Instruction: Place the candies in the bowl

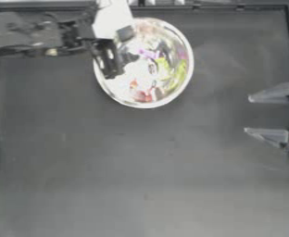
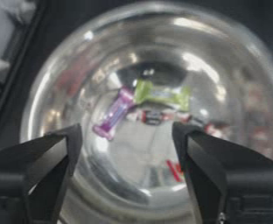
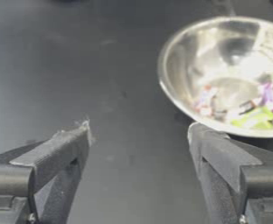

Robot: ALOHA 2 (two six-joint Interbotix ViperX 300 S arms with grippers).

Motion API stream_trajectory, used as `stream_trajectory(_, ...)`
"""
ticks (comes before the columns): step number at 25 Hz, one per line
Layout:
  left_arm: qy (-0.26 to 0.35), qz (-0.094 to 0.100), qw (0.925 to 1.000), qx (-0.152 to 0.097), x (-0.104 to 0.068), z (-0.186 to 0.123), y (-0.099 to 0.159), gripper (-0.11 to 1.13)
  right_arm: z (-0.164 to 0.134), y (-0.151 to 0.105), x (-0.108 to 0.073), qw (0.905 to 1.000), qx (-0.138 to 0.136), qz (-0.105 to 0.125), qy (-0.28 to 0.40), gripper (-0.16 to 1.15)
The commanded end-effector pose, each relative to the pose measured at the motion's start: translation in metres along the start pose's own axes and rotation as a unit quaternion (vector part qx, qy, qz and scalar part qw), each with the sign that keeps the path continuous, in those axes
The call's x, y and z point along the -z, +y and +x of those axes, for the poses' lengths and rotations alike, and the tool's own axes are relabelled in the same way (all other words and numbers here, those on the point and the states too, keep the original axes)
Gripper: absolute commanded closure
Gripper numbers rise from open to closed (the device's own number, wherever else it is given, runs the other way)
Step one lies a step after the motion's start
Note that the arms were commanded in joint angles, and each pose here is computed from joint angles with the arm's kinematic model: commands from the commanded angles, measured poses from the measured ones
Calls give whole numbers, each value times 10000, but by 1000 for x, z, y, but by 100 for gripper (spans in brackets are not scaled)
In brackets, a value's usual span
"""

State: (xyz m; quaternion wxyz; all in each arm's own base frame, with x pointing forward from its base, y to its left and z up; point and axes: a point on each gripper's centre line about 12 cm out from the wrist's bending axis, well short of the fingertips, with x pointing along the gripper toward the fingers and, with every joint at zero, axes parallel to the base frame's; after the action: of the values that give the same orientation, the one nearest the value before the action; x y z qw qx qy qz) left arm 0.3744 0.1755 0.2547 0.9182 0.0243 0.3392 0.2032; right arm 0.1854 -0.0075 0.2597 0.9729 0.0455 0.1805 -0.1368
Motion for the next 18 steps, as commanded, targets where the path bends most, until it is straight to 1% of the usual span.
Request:
stream_trajectory(1,-637,55,9979,117,-16,-54,-11,8,-1,-2,-4,10000,39,16,-85,1)
stream_trajectory(4,-981,54,9947,317,-13,-83,-26,8,-2,-3,-5,9999,47,-1,-127,1)
stream_trajectory(7,-1363,-3,9890,571,-8,-112,-40,8,-2,-3,-6,9999,40,-10,-157,1)
stream_trajectory(10,-1564,-37,9842,834,5,-133,-54,8,-2,-2,-8,9998,6,-34,-208,1)
stream_trajectory(14,-1620,40,9809,1075,21,-146,-67,10,-3,-1,-10,9997,-33,-29,-246,1)
stream_trajectory(16,-1660,77,9790,1179,27,-150,-73,10,-3,-2,-12,9997,-22,14,-260,1)
stream_trajectory(18,-1772,132,9754,1303,31,-154,-80,11,-3,-3,-13,9996,-4,68,-272,1)
